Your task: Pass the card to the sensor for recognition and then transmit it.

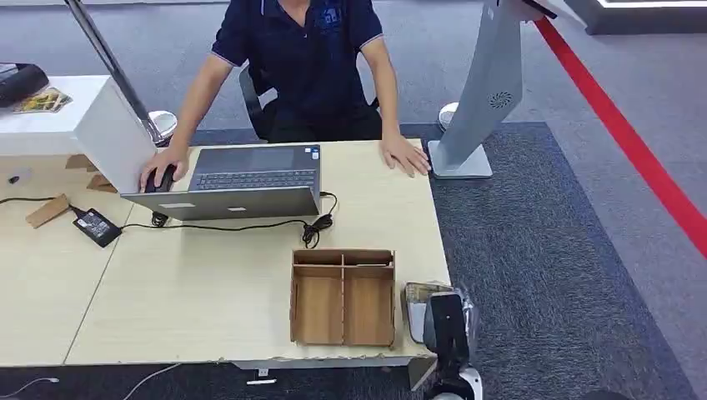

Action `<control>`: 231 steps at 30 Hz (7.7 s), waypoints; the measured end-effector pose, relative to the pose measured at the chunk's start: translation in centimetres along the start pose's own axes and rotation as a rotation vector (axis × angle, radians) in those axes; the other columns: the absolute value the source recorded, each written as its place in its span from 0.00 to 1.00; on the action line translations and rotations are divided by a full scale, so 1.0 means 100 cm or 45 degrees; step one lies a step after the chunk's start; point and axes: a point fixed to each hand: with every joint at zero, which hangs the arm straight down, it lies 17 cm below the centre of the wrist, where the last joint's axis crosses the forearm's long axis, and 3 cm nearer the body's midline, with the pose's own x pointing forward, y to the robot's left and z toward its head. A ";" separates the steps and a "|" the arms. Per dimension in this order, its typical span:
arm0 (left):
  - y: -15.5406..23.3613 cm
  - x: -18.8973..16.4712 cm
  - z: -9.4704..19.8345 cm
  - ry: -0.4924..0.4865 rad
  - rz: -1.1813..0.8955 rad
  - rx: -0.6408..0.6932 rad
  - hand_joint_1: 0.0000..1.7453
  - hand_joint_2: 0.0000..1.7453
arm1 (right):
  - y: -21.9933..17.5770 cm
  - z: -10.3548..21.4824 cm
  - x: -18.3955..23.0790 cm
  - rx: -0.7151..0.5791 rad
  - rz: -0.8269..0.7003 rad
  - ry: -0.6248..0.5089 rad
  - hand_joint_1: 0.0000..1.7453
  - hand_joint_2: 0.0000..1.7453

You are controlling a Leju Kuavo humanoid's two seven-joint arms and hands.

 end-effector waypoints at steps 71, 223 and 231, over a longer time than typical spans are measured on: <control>0.001 0.011 0.000 -0.086 -0.074 0.011 0.00 0.00 | 0.011 -0.028 0.143 -0.053 -0.134 -0.395 1.00 1.00; 0.001 0.016 0.001 -0.130 -0.126 0.014 0.00 0.00 | 0.091 -0.009 0.126 0.174 0.559 -0.573 0.00 1.00; 0.000 0.016 0.001 -0.132 -0.126 0.014 0.00 0.00 | 0.084 -0.015 0.113 0.165 0.608 -0.539 0.00 1.00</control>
